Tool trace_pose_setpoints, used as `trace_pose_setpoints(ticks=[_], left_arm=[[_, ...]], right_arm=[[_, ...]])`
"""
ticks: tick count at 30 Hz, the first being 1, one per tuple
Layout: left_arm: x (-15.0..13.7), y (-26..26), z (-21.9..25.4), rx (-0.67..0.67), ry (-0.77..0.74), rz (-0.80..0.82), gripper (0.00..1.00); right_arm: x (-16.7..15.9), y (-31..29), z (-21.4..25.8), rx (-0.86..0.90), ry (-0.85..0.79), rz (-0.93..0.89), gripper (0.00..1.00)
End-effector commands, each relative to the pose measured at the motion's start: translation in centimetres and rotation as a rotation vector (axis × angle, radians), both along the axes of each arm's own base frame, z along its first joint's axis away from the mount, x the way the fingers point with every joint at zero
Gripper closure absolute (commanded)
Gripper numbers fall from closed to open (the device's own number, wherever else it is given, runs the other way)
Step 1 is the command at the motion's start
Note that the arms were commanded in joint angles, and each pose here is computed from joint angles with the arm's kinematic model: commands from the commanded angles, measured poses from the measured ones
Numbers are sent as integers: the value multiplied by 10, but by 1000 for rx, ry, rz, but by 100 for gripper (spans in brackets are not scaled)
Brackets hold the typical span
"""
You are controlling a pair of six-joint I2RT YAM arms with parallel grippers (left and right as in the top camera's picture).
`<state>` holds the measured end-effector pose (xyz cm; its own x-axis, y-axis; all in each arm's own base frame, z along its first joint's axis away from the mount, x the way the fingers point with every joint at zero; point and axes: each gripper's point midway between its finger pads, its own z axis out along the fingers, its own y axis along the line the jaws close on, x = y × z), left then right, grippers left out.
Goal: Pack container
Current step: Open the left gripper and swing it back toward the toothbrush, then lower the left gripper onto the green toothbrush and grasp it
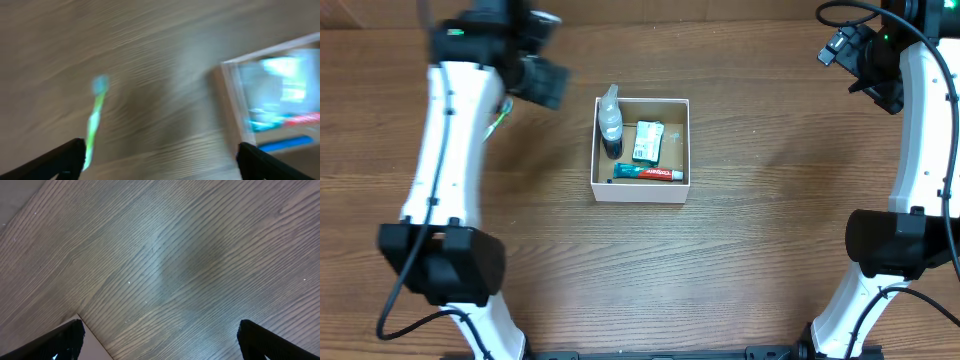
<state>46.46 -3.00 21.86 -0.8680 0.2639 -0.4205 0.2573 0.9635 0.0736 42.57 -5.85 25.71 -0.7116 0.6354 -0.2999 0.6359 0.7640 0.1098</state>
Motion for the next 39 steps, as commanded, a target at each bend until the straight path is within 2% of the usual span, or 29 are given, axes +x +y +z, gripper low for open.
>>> trace_pose_setpoints(ticks=[1, 9, 15, 28, 39], left_arm=[[0, 44, -16, -4, 26, 121, 0], [-13, 96, -100, 6, 107, 184, 0], [-19, 115, -135, 8, 107, 216, 0], [-17, 117, -181, -3, 32, 205, 0], [-13, 116, -192, -2, -19, 196, 0]], right_arm=[[0, -1, 6, -2, -21, -2, 0], [0, -1, 6, -2, -20, -2, 0], [0, -1, 6, -2, -21, -2, 0], [0, -1, 6, -2, -20, -2, 0], [0, -1, 6, -2, -20, -2, 0]])
